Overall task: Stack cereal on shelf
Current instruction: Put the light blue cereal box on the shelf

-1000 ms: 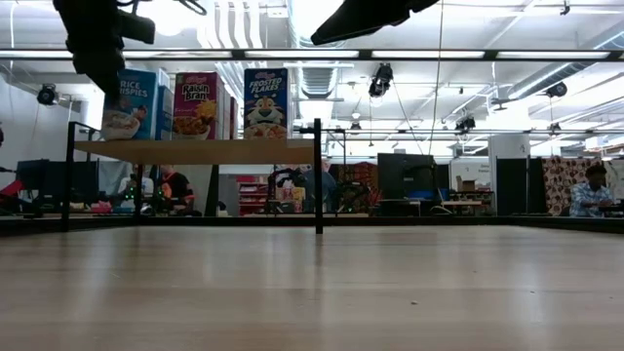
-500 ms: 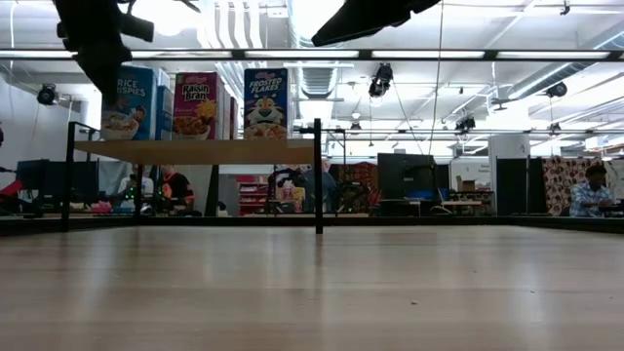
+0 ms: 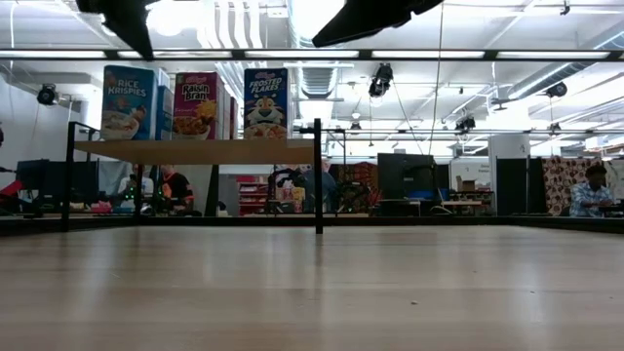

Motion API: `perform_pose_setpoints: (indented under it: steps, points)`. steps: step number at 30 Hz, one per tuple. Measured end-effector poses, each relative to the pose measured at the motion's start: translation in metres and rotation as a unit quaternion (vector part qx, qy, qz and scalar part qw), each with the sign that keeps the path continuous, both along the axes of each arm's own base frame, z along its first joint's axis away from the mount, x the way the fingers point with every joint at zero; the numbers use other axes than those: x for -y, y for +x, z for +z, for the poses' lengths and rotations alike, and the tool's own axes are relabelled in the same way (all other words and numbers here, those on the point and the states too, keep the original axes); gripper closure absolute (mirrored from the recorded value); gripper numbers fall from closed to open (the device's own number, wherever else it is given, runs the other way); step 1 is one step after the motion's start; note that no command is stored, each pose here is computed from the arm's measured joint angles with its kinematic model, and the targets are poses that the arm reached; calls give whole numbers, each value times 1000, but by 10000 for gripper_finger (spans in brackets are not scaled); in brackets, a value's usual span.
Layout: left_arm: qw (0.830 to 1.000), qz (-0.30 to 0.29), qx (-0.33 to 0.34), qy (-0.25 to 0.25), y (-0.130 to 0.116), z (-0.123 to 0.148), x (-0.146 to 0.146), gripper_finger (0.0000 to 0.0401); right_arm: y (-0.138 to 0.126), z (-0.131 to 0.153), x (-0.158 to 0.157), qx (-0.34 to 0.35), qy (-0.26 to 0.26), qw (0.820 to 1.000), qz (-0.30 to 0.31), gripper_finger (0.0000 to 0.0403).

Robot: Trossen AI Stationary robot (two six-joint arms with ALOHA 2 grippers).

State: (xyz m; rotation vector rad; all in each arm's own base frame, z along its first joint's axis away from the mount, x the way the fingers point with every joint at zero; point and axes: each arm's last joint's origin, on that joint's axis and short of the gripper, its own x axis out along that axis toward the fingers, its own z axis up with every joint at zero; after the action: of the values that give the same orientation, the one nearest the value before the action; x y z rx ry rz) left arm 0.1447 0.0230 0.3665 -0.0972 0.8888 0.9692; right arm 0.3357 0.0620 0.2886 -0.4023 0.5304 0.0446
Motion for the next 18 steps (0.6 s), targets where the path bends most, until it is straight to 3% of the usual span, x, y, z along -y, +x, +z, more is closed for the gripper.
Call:
perform_pose_setpoints:
  steps: [5, 12, 18]
  points:
    - [997, 24, 6, 70, -8, 10, -3, 401, 0, -1, 0, -2, 0, 1000, 0, 193]
    - [997, 25, -1, 71, -19, 5, -3, 401, 0, -1, 0, -3, -1, 1000, 0, 193]
    - [996, 18, -52, 72, -28, -7, -3, 401, 0, -1, 0, -3, 0, 1000, 0, 193]
